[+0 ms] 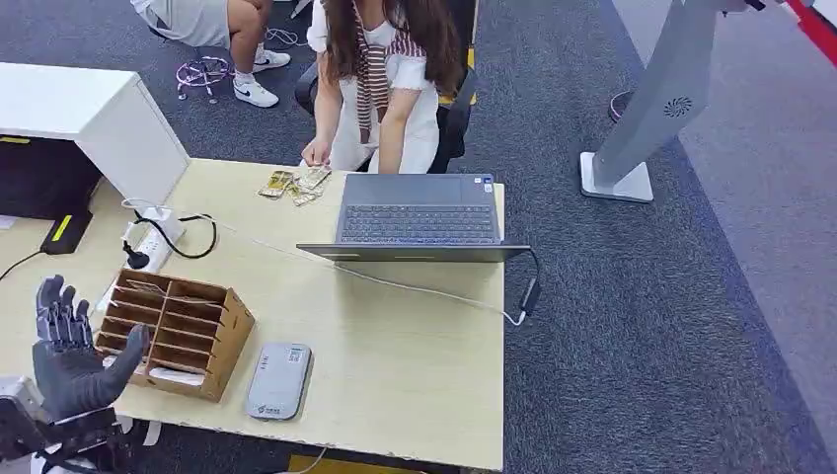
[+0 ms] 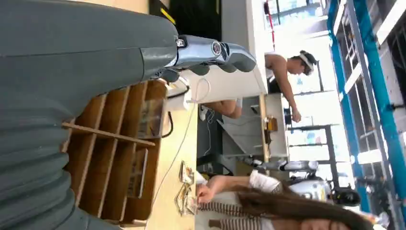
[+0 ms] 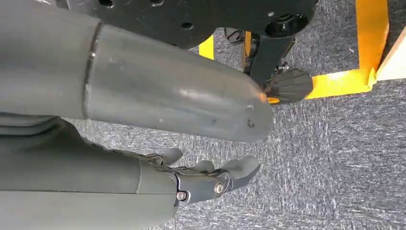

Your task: Pass the card to the sensor for recognition and then transmit it.

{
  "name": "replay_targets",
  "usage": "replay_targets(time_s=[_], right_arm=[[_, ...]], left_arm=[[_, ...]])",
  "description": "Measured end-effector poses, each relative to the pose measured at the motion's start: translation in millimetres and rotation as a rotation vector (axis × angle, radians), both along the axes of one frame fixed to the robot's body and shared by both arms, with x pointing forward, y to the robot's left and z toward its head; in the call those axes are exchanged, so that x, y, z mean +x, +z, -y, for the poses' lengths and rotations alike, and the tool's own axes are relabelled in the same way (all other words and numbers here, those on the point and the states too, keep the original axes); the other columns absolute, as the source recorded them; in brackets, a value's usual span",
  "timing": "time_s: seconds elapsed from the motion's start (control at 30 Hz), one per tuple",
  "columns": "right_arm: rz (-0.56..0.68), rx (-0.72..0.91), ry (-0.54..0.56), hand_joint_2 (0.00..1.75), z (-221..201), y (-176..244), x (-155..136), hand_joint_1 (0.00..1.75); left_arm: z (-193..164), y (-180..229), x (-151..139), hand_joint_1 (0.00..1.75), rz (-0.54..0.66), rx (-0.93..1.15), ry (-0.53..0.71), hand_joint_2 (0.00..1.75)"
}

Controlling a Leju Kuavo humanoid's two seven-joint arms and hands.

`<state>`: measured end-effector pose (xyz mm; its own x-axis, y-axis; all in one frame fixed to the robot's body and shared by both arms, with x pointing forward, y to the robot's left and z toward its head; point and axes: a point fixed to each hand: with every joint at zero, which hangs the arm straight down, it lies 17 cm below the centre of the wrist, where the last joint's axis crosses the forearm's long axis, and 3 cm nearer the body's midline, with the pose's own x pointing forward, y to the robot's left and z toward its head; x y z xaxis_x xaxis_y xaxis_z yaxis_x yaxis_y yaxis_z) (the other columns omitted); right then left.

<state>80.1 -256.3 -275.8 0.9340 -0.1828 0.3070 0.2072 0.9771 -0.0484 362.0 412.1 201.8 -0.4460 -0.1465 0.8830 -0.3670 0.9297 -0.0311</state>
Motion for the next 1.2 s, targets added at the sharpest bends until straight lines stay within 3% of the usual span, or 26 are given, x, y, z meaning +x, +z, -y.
replay_targets(time_s=[0.6,1.2], right_arm=[[0.002,0.015,0.076,0.00,-7,1,4,0.00],[-0.010,0.022,0.182,0.00,-9,1,7,0.00]], left_arm=[[72,30,121,0.00,-0.214,0.522,-0.081,1.75],[71,63,202,0.00,-0.390,1.079,0.140,1.75]])
